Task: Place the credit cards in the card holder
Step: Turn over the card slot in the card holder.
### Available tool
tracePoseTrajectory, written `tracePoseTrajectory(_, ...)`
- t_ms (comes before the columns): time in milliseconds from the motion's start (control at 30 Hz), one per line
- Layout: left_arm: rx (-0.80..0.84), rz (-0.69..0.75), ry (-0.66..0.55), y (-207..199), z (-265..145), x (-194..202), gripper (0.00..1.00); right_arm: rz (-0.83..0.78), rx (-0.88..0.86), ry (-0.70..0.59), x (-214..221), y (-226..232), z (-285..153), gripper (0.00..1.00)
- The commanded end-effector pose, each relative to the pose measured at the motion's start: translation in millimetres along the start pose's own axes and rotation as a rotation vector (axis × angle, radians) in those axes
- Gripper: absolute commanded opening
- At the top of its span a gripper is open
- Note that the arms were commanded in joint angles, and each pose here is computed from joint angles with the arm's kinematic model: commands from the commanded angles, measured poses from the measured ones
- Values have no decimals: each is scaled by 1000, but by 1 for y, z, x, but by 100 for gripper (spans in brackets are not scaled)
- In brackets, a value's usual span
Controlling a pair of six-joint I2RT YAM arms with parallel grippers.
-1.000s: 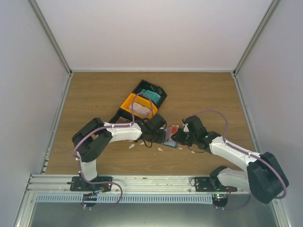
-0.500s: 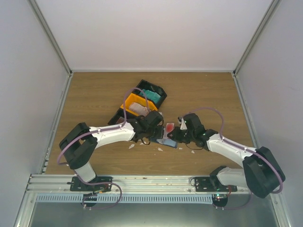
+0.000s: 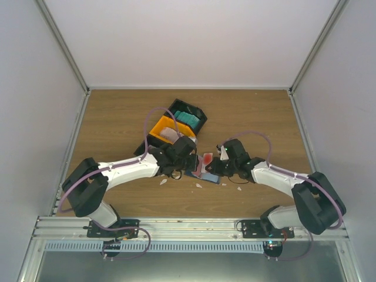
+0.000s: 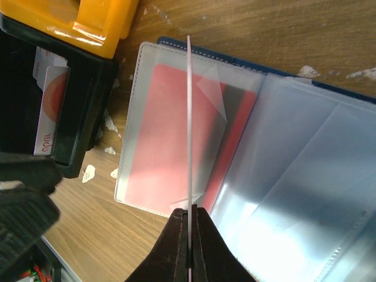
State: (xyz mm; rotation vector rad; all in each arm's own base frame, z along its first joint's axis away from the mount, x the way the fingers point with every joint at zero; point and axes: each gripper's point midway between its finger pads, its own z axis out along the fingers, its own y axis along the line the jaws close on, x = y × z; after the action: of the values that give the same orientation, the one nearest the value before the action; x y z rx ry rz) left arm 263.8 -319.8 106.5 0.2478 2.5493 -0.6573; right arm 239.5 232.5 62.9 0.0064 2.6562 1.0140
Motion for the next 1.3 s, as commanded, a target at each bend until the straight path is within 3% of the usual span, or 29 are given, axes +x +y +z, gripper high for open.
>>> tracePoseTrajectory(0, 85, 62, -6, -11, 2, -1, 26, -19, 58, -76, -17, -2, -14, 0)
tracePoseTrajectory(167, 116, 116, 36, -13, 15, 5, 34, -6, 177, -94, -15, -21, -25, 1)
tracePoseTrajectory(400, 221, 140, 79, -20, 35, 10, 28, -11, 154, -58, -3, -22, -24, 1)
tracePoseTrajectory(667, -8, 65, 127, 32, 63, 26, 27, -2, 179, -19, 10, -35, -20, 0)
tracePoseTrajectory(1000, 14, 68, 144, 32, 48, 34, 26, -1, 186, -87, -2, -26, -36, 0)
tracePoseTrajectory(1267, -77, 112, 76, 38, 28, 11, 38, -11, 157, -129, -8, -17, -45, 0)
